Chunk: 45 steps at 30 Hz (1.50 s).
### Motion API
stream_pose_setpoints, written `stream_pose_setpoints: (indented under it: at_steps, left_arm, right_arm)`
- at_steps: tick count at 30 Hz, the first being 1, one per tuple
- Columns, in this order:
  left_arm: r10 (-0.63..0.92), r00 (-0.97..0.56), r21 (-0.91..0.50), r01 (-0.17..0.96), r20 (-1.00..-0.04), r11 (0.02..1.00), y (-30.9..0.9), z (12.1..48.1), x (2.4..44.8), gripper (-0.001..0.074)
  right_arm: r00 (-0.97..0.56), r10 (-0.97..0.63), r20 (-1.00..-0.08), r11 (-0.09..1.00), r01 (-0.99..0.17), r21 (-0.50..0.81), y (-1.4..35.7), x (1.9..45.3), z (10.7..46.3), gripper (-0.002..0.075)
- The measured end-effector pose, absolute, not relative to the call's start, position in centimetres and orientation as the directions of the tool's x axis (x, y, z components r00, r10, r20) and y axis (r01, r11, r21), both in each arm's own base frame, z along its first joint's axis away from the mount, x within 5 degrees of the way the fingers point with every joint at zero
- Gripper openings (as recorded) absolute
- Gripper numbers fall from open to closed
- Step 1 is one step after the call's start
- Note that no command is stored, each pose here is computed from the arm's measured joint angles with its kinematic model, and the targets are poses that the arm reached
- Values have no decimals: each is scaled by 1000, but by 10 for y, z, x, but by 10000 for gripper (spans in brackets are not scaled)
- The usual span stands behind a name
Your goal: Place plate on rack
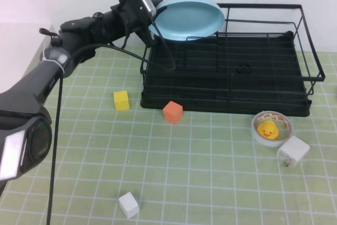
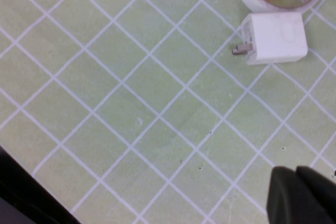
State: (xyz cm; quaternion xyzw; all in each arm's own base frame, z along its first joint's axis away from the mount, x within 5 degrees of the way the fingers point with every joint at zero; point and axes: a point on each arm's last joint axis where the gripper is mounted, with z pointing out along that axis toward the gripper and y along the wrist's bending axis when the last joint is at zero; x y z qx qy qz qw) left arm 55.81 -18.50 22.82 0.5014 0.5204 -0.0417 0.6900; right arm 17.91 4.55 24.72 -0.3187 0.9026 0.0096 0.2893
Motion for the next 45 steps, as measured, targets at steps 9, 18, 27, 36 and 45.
stream_pose_setpoints:
  at_steps: [9, 18, 27, 36, 45]
  left_arm:
    - [469, 471, 664, 575, -747, 478, -186, 227, 558, 75]
    - [458, 461, 648, 591, -760, 481, -186, 223, 558, 321]
    - [356, 455, 578, 621, -816, 529, -186, 270, 546, 306]
    - [267, 318, 414, 653, -910, 634, -168, 389, 501, 21]
    - [478, -195, 264, 631, -856, 730, -90, 482, 400, 0]
  right_arm:
    - [-634, -562, -531, 801, -578, -156, 46, 179, 247, 0]
    - [-635, -561, -532, 801, -578, -155, 46, 179, 247, 0]
    - [-629, -558, -541, 803, -575, -160, 46, 180, 247, 0]
    - [-631, -559, -537, 802, -576, -158, 46, 179, 247, 0]
    - [-597, -528, -604, 820, -545, -177, 43, 166, 264, 0]
